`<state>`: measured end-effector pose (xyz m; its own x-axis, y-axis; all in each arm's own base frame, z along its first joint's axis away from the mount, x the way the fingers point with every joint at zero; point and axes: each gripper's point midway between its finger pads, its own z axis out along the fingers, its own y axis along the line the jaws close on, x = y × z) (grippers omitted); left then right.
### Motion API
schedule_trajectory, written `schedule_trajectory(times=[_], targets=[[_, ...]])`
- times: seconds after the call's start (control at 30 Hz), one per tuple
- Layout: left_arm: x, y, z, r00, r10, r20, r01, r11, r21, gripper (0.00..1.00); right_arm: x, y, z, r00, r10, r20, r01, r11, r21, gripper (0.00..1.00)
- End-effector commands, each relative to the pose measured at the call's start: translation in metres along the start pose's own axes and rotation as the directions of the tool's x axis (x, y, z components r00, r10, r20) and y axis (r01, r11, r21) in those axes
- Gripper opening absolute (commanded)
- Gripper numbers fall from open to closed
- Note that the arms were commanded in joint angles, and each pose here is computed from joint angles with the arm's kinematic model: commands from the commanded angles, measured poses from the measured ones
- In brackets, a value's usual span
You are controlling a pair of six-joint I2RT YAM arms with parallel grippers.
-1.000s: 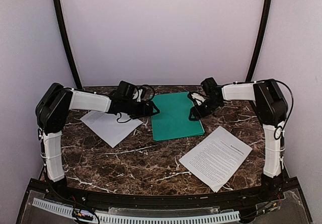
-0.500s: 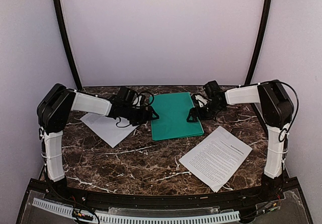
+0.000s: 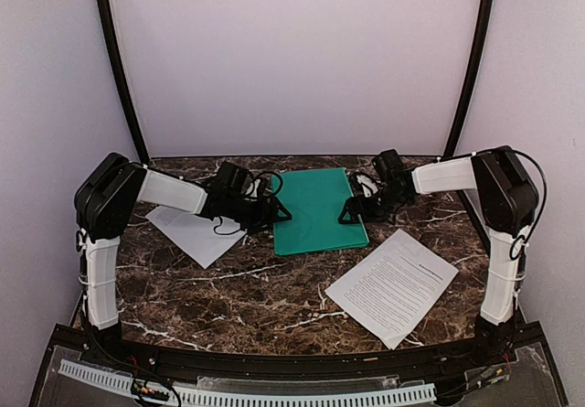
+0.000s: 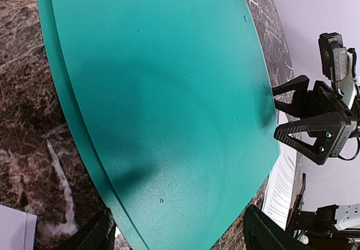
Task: Put the files into the folder
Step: Pick up the folder from the center of the board.
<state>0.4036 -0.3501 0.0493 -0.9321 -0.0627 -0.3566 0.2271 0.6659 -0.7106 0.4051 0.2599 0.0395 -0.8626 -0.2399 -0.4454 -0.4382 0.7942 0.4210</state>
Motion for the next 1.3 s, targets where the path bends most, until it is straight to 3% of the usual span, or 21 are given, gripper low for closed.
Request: schedule_trajectory(times=[0.0,0.23,0.67,1.0,1.27], targets=[[0.006,-0.001,0.006,0.999,-0.03,-0.03,0.031,0.999,0.011,0.78,0.008,0.007,0.0,1.0,0.012,-0.013,-0.013,1.0,-0.02,0.8],[0.014,0.006,0.012,0.992,-0.113,-0.063,0.113,0.994,0.0,0.76,0.012,0.006,0.001,1.0,0.017,-0.015,-0.017,1.0,-0.021,0.79],[0.018,-0.012,0.019,0.968,-0.235,-0.093,0.247,0.955,0.166,0.7,0.021,0.025,0.004,0.999,0.037,-0.006,-0.038,0.99,-0.133,0.77],[0.013,-0.03,0.013,0.973,-0.216,-0.082,0.23,0.938,0.26,0.66,0.023,0.022,0.005,0.998,0.061,-0.009,-0.062,0.991,-0.123,0.76],[0.004,-0.028,-0.015,0.998,-0.054,-0.009,0.055,0.993,0.102,0.7,0.02,0.012,-0.032,0.996,-0.091,0.022,0.088,0.988,0.125,0.88]])
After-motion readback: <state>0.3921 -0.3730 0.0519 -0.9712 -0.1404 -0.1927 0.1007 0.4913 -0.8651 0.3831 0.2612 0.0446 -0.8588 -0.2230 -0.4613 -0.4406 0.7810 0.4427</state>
